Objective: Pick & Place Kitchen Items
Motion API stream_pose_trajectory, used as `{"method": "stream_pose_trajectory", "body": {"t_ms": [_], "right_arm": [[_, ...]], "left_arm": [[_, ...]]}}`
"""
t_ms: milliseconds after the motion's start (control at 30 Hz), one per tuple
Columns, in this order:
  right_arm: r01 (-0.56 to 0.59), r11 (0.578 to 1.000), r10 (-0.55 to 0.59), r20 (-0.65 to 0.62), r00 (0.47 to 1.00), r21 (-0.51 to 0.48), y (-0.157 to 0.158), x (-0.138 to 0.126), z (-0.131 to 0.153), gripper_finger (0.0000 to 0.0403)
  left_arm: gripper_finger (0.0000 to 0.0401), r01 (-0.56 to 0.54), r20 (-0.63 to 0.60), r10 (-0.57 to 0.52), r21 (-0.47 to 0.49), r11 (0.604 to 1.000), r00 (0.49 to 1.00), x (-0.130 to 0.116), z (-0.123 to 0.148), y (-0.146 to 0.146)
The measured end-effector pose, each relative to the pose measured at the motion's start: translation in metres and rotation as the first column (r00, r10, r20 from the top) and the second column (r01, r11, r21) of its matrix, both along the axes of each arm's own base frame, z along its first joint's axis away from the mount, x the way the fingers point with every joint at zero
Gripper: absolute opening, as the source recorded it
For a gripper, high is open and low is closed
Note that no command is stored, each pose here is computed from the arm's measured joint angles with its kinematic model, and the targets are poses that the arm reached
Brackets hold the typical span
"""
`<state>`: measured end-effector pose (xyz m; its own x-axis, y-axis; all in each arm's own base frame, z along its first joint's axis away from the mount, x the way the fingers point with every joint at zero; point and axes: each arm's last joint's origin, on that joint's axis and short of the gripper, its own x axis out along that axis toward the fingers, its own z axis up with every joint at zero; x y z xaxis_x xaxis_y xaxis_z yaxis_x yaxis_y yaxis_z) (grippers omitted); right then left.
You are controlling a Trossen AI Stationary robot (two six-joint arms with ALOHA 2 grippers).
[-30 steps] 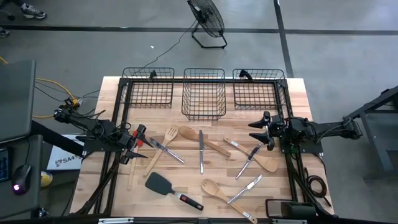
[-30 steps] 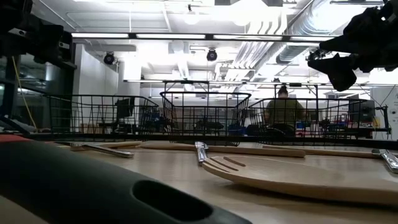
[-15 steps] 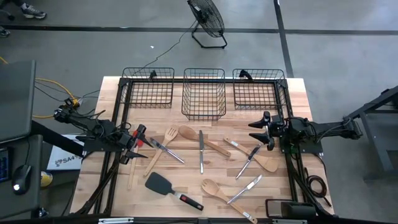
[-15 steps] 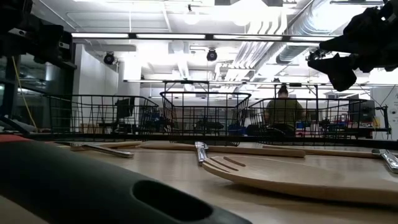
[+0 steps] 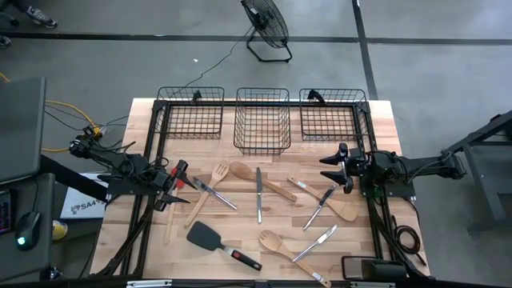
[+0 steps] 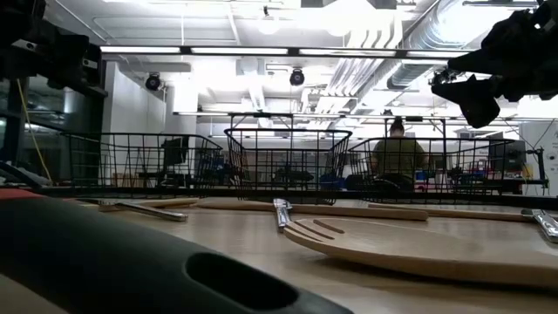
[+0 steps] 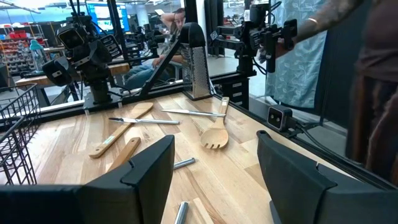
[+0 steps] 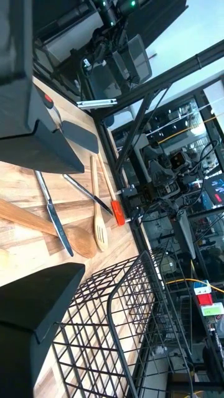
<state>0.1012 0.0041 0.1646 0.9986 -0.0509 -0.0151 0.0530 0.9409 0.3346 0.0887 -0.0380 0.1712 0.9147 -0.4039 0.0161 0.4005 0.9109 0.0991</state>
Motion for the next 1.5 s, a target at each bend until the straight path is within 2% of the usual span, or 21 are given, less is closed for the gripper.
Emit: {"method": "stream_pose_trajectory", "body": {"t_ms": [300,567,833,1000,1133,1367,1500], "right_arm": [[-0.002,1.000,0.002,0.007,1.000,0.003,0.000,0.000,0.001,0.0239],[-0.001,0.993,-0.004,0.043,0.999,0.117,0.000,0.000,0.004,0.0239],[-0.049,0.953,0.031,0.062,0.998,0.299,0.001,0.000,0.005,0.0239],[-0.160,0.922,0.148,0.061,0.987,0.353,0.005,0.000,0.007,0.0239],[-0.209,0.894,0.187,0.094,0.978,0.395,0.006,-0.004,0.025,0.0239],[-0.183,0.898,0.234,-0.082,0.969,0.399,0.007,-0.006,0.041,0.0239],[-0.158,0.898,0.258,-0.201,0.945,0.411,0.008,-0.004,0.048,0.0239]], "left_arm": [[0.0227,0.000,0.000,0.000,0.000,1.000,1.000,0.000,0.000,0.000],[0.0227,0.000,0.000,0.000,0.000,1.000,1.000,0.000,0.000,0.000],[0.0227,0.000,0.000,0.000,0.000,1.000,1.000,0.000,0.000,0.000],[0.0227,0.000,0.000,0.000,0.000,1.000,1.000,0.000,0.000,0.000],[0.0227,0.000,0.000,0.000,0.000,1.000,1.000,0.000,0.000,0.000],[0.0227,0.000,0.000,0.000,0.000,1.000,1.000,0.000,0.000,0.000],[0.0227,0.000,0.000,0.000,0.000,1.000,1.000,0.000,0.000,0.000]]}}
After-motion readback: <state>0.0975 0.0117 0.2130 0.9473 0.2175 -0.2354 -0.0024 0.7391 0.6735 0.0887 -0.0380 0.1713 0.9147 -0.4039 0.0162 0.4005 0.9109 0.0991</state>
